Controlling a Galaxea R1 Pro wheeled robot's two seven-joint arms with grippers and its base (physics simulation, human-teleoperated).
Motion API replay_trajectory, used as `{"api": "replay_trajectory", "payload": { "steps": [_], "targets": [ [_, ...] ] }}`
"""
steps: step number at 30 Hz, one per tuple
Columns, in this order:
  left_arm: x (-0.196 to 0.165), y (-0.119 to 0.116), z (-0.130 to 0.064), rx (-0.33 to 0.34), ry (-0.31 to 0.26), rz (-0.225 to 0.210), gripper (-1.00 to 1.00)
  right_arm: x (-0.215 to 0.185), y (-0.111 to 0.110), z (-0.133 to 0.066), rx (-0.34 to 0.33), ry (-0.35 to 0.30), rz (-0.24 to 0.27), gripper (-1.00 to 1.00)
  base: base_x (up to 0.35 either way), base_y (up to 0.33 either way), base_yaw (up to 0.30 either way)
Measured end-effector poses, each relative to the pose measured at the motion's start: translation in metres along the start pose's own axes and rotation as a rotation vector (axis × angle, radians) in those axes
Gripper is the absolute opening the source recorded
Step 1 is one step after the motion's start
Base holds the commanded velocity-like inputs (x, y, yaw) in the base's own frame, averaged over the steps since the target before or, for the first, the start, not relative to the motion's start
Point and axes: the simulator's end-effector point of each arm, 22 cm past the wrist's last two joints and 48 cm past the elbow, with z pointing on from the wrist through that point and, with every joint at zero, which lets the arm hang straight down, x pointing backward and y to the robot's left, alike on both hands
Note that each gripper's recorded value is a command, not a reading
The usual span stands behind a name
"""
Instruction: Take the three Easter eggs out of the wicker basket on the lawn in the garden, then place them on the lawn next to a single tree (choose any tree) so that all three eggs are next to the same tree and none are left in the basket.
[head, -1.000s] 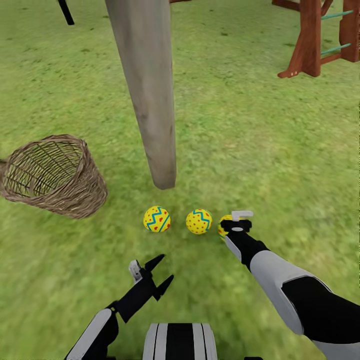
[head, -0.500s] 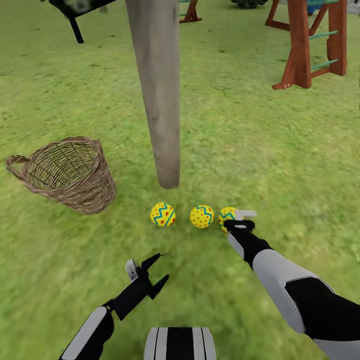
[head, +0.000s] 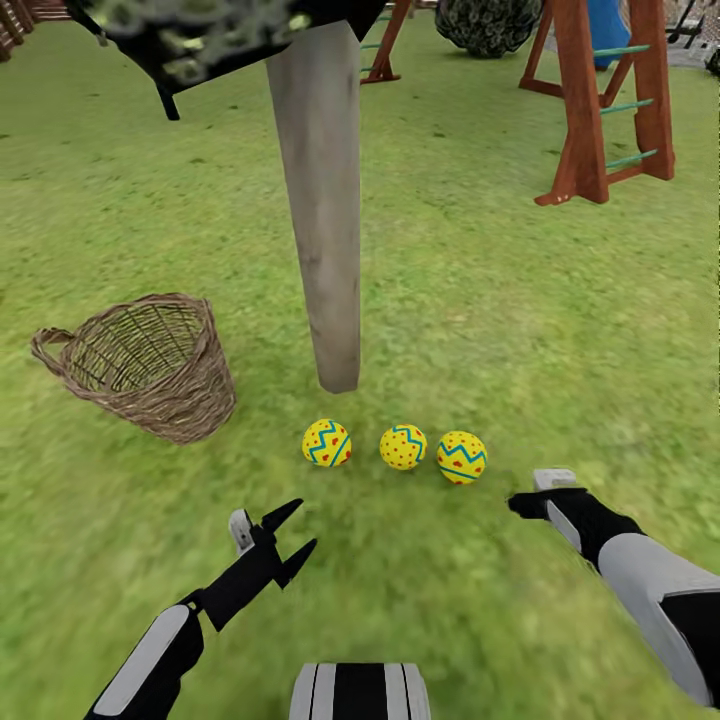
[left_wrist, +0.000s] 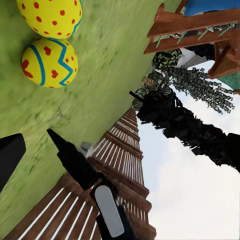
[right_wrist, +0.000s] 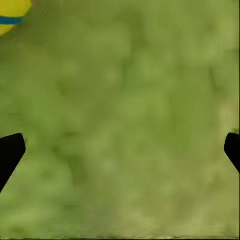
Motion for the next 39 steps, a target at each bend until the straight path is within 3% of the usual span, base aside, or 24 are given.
{"api": "replay_trajectory", "payload": {
  "steps": [2,5,9,10,12,14,18,21,25,26,30,39],
  "targets": [
    [-0.005,-0.002,-0.003,0.003,-0.013,0.002,1.0,0.016,-0.003,-0.003,-0.081,0.018,0.015,1.0,0.0,0.0,0.0],
    [-0.014,0.014,-0.01,-0.025,-0.047,-0.032,1.0,0.048,0.002,-0.004,-0.135,0.063,0.029,1.0,0.0,0.0,0.0],
    [-0.005,0.013,-0.007,-0.027,-0.035,-0.029,1.0,0.092,0.032,-0.013,-0.279,0.133,0.048,1.0,0.0,0.0,0.0],
    [-0.005,0.014,-0.008,-0.041,-0.032,-0.012,1.0,0.098,0.034,-0.014,-0.288,0.143,0.051,1.0,0.0,0.0,0.0],
    [-0.002,0.024,-0.01,-0.1,-0.01,0.064,1.0,0.114,0.036,-0.016,-0.293,0.15,0.047,1.0,0.0,0.0,0.0],
    [0.004,0.038,-0.012,-0.174,0.02,0.158,1.0,0.117,0.037,-0.016,-0.293,0.097,0.026,1.0,0.0,0.0,0.0],
    [0.008,0.042,-0.015,-0.218,0.045,0.231,1.0,0.117,0.037,-0.019,-0.294,-0.031,-0.019,1.0,0.0,0.0,0.0],
    [0.013,0.065,-0.022,-0.306,0.08,0.311,1.0,0.118,0.037,-0.023,-0.296,-0.047,-0.024,1.0,0.0,0.0,0.0],
    [0.012,0.075,-0.028,-0.345,0.086,0.335,1.0,0.118,0.038,-0.028,-0.3,-0.055,-0.024,1.0,0.0,0.0,0.0],
    [0.012,0.077,-0.03,-0.351,0.084,0.333,1.0,0.129,0.05,-0.029,-0.314,-0.045,-0.027,1.0,0.0,0.0,0.0],
    [0.012,0.071,-0.03,-0.346,0.081,0.345,1.0,0.128,0.064,-0.035,-0.329,-0.123,-0.04,1.0,0.0,0.0,0.0],
    [0.002,0.054,-0.039,-0.343,0.067,0.393,1.0,0.131,0.063,-0.048,-0.326,-0.196,-0.055,1.0,0.0,0.0,0.0]
  ]
}}
